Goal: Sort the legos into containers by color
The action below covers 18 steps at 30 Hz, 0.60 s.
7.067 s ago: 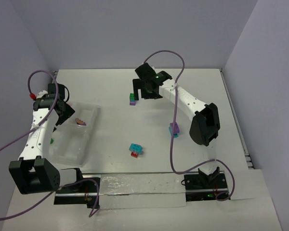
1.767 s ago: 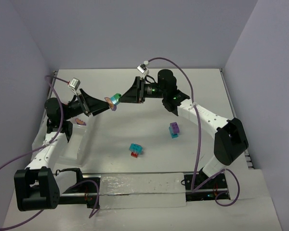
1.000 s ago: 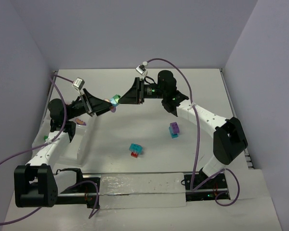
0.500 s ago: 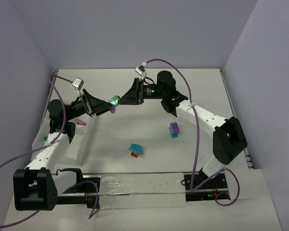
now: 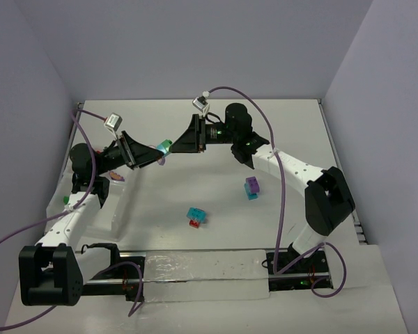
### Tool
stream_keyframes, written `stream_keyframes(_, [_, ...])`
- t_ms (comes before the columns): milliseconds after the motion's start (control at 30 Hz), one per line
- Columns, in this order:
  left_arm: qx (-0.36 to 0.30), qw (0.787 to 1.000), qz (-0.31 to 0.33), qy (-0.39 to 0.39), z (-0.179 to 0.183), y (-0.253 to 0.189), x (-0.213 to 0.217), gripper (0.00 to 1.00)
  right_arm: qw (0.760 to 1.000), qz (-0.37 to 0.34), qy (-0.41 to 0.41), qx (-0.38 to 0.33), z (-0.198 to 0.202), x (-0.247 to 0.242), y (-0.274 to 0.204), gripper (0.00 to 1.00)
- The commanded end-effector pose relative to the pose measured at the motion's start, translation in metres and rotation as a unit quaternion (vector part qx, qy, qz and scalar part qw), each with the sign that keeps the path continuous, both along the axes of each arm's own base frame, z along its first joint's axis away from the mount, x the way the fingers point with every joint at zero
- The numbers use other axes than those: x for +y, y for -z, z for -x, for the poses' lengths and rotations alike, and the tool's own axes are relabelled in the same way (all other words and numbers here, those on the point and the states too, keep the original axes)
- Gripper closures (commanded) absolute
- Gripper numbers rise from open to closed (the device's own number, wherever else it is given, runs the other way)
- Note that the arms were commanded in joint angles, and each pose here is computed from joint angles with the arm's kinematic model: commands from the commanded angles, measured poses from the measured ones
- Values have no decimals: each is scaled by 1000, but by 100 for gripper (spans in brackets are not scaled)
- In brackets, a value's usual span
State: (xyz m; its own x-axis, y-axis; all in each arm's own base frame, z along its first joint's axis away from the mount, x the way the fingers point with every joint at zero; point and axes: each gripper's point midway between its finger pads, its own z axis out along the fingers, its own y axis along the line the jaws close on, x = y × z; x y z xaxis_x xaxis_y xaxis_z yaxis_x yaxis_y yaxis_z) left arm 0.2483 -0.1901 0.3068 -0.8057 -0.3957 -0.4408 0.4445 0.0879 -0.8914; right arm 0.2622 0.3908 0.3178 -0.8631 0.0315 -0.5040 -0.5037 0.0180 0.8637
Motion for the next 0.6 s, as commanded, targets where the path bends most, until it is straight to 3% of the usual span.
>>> stream_keyframes(0, [-56,998,0,-3,2,-24,-1,61,1000,-11,-19,-16,6,8,-5,86])
stream_keyframes(167, [-49,999,-3,2,1,-19,-2,99,1000,-1,-25,-7,11,8,5,82])
stream_keyframes(333, [-42,999,-10,9,3,-10,-2,100,1000,6,-28,-7,16,3,14,76])
stream_keyframes(567, [-44,999,-16,10,12,-9,-2,100,1000,12,-9,-11,14,0,22,79])
